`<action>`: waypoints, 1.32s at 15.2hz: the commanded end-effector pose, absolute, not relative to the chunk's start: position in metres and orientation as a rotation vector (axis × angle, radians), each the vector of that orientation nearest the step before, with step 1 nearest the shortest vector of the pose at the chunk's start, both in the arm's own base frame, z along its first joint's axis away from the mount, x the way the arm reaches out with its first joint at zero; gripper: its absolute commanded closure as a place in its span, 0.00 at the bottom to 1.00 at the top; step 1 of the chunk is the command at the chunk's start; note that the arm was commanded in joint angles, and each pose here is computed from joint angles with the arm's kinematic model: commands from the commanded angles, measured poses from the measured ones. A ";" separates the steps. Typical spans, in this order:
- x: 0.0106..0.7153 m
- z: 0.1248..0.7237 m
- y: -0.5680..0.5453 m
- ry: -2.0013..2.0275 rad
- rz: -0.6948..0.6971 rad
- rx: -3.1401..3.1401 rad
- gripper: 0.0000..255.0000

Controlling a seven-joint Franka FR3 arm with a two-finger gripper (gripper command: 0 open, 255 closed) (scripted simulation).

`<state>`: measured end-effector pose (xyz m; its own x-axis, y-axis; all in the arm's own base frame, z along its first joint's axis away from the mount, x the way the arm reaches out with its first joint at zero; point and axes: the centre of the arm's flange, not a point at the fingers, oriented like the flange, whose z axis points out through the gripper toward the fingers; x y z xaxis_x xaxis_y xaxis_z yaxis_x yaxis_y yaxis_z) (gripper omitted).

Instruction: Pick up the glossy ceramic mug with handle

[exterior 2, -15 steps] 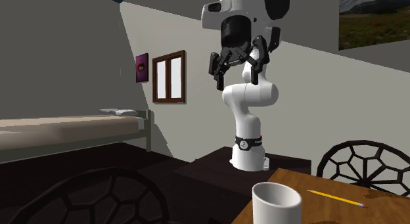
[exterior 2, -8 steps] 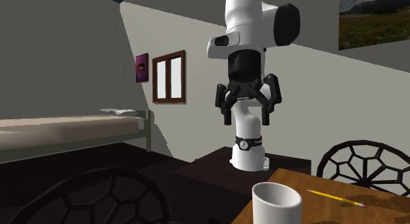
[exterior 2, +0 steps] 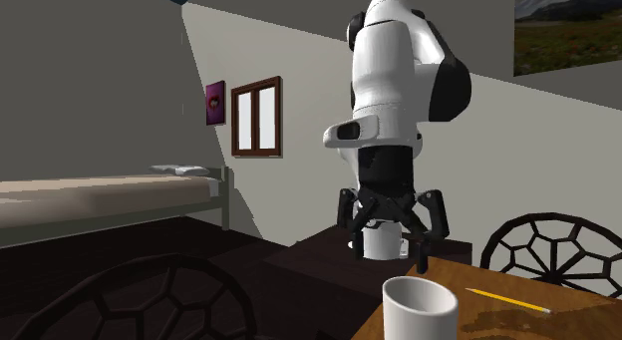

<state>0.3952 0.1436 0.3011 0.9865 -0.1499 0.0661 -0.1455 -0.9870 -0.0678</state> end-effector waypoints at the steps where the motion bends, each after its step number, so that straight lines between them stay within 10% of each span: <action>1: 0.395 0.286 0.147 0.232 -0.102 -3.068 0.00; 10: 0.395 0.246 0.147 0.232 -0.102 -3.068 0.00; 11: 0.396 0.246 0.147 0.232 -0.102 -3.068 1.00; 20: 0.395 0.246 0.147 0.232 -0.102 -3.068 1.00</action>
<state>0.3954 0.1470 0.2462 0.9865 -0.1519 0.0612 -0.1478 -0.9867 -0.0675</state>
